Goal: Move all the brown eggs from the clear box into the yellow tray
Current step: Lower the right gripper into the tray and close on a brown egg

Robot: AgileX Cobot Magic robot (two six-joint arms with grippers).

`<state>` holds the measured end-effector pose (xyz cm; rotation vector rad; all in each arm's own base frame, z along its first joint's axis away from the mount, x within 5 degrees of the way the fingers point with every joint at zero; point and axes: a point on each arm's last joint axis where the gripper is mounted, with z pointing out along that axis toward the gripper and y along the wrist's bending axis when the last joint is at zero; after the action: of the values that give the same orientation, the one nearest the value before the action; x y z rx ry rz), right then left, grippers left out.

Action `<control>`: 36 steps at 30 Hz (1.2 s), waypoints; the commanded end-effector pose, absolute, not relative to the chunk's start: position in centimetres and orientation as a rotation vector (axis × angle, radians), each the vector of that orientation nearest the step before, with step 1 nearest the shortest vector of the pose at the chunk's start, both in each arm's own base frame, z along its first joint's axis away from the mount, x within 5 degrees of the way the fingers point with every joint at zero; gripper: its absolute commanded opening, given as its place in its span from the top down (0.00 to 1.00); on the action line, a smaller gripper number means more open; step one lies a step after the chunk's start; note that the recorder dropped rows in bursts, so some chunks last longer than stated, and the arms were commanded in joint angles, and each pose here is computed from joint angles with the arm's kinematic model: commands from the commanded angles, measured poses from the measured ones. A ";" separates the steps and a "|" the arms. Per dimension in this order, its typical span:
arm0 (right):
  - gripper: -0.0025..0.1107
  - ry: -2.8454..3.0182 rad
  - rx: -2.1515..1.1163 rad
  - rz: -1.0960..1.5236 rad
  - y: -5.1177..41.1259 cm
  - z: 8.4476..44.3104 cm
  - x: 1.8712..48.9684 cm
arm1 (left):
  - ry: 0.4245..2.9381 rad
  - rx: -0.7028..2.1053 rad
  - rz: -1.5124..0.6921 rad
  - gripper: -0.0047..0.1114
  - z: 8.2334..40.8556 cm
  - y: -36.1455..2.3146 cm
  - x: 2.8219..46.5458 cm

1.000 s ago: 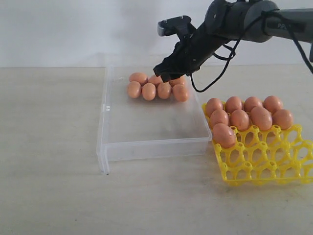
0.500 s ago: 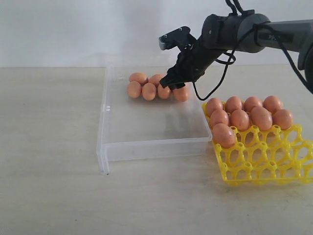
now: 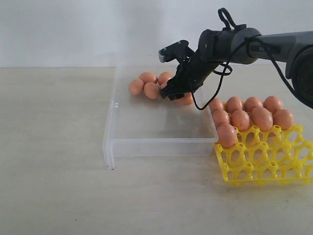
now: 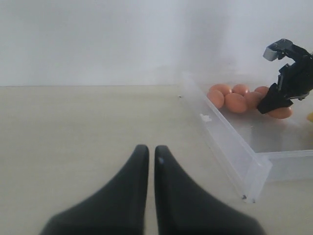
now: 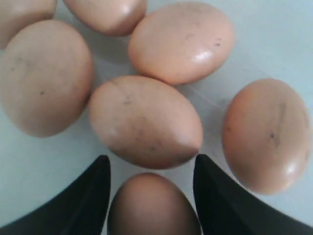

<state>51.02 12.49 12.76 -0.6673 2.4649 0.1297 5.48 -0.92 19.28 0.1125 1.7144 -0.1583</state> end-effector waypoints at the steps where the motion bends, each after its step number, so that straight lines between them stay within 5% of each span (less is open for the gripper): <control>1: 0.57 2.505 -0.676 0.121 12.1 11.9 50.9 | 1.714 0.110 -0.156 0.92 19.2 -0.9 5.5; 30: 0.58 2.565 -0.959 0.092 11.8 12.8 49.4 | 1.714 0.110 -0.156 0.92 19.2 -0.9 5.5; 32: 0.63 2.571 -0.934 0.097 11.8 12.9 49.4 | 1.714 0.110 -0.156 0.92 19.2 -0.9 5.5; 36: 0.88 2.601 -0.863 0.115 11.8 13.1 49.4 | 1.714 0.110 -0.156 0.92 19.2 -0.9 5.5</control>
<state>49.56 12.30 12.67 -0.8914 2.5679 0.1233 5.48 -0.92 19.28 0.1125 1.7144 -0.1583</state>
